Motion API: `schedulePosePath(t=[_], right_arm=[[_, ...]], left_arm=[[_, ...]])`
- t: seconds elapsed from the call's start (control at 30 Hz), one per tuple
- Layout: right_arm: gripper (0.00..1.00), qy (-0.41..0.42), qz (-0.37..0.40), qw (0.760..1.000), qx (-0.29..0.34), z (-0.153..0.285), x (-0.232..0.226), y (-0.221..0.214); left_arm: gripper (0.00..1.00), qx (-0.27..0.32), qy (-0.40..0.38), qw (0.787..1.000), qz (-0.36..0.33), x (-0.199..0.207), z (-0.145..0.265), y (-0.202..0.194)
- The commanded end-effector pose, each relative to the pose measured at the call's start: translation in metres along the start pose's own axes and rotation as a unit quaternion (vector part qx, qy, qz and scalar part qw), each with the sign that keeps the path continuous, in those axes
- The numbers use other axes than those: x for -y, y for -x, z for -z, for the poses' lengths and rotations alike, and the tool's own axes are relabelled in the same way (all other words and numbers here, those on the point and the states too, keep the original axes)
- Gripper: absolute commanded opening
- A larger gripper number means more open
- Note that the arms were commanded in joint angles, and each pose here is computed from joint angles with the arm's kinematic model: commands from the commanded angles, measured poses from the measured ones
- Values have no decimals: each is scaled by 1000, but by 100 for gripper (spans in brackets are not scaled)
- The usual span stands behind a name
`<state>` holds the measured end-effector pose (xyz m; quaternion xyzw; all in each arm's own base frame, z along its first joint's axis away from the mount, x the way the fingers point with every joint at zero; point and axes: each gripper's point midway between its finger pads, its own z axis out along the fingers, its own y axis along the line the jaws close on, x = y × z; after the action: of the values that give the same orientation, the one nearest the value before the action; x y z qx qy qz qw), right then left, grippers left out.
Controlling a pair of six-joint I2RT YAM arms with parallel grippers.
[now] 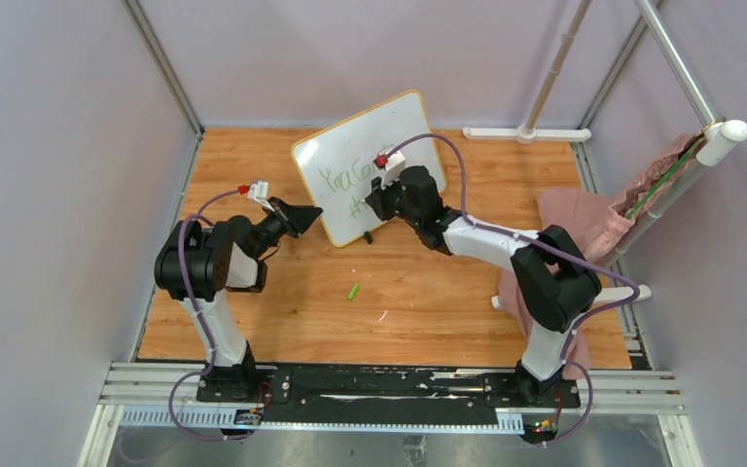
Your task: Write a sentence on the whiteboard
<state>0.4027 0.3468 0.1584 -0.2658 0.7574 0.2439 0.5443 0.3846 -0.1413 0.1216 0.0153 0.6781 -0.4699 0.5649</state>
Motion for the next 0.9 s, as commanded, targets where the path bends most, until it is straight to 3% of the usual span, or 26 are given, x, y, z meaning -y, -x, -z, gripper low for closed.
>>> schedulePosePath(t=[0.0, 0.87], right_arm=[[0, -34, 1, 999, 25, 7, 22, 15], [0, -23, -14, 998, 52, 18, 21, 19]], left_arm=[[0, -2, -5, 1000, -8, 0, -3, -5], [0, -3, -6, 1000, -8, 0, -3, -5]])
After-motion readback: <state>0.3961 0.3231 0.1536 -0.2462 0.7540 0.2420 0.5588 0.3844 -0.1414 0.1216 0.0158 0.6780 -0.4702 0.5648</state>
